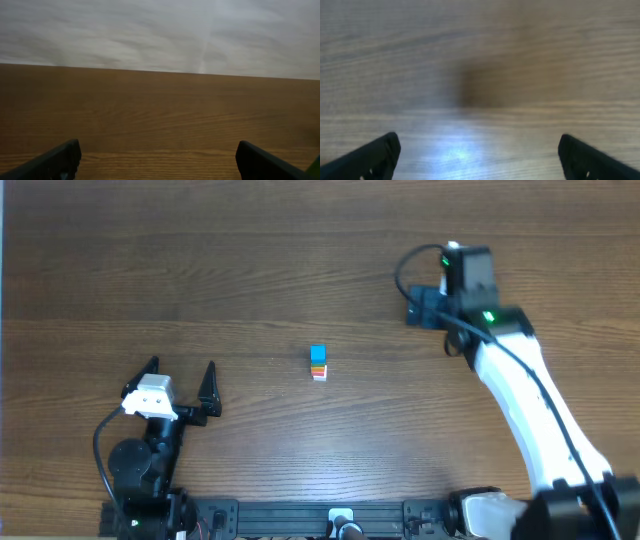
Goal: Stack Cubes
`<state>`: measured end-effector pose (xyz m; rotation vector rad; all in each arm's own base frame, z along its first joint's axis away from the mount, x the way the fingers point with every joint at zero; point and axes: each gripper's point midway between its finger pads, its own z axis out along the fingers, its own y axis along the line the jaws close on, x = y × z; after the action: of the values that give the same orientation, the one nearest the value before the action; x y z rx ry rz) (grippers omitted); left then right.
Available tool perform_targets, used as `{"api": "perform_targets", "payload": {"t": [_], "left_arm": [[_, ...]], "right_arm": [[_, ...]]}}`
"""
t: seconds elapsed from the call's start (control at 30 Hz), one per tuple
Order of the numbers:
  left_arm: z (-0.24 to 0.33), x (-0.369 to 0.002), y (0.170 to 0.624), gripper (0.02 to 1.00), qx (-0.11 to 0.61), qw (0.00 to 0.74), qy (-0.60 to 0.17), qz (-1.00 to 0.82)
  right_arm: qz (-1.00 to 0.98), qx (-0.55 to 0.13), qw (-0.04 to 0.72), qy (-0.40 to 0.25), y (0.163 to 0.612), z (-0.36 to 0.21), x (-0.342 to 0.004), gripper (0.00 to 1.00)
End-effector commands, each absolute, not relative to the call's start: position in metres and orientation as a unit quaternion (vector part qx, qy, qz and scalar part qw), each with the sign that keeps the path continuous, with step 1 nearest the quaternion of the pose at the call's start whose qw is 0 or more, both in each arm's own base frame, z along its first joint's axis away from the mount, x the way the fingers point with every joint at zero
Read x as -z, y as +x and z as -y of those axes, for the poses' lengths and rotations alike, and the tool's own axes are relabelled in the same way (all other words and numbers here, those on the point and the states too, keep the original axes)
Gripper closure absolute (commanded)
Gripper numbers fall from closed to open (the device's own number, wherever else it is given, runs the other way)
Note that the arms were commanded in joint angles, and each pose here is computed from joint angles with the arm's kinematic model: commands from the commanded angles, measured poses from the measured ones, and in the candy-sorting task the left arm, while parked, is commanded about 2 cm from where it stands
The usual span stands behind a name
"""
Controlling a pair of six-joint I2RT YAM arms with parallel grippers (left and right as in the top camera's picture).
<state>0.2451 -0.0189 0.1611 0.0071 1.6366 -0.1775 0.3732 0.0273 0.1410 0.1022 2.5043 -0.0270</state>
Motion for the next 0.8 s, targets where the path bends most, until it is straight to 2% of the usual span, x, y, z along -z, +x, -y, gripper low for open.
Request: {"api": "perform_targets", "payload": {"t": [0.03, 0.17, 0.33, 0.6, 0.8], "left_arm": [[0.017, -0.159, 0.245, 0.018, 0.079, 0.68, -0.005, -0.729], [0.017, -0.159, 0.245, 0.018, 0.079, 0.68, -0.005, -0.729], [0.017, -0.159, 0.245, 0.02, 0.079, 0.68, -0.005, -0.729], [0.017, -0.159, 0.245, 0.02, 0.079, 0.68, -0.005, -0.729], [0.017, -0.159, 0.245, 0.02, 0.079, 0.68, -0.005, -0.729]], "right_arm": [[-0.927, -0.001, 0.372, 0.038, 0.347, -0.009, -0.152, 0.009], [-0.892, 0.008, 0.452, 0.019, 0.326, -0.003, -0.172, 0.009], [-0.843, 0.01, 0.537, 0.031, 0.298, 0.006, -0.188, 0.007], [-0.773, -0.024, 0.634, -0.007, 0.26, -0.01, -0.192, 0.009], [-0.723, -0.026, 0.69, -0.023, 0.243, -0.013, -0.2, 0.007]]}}
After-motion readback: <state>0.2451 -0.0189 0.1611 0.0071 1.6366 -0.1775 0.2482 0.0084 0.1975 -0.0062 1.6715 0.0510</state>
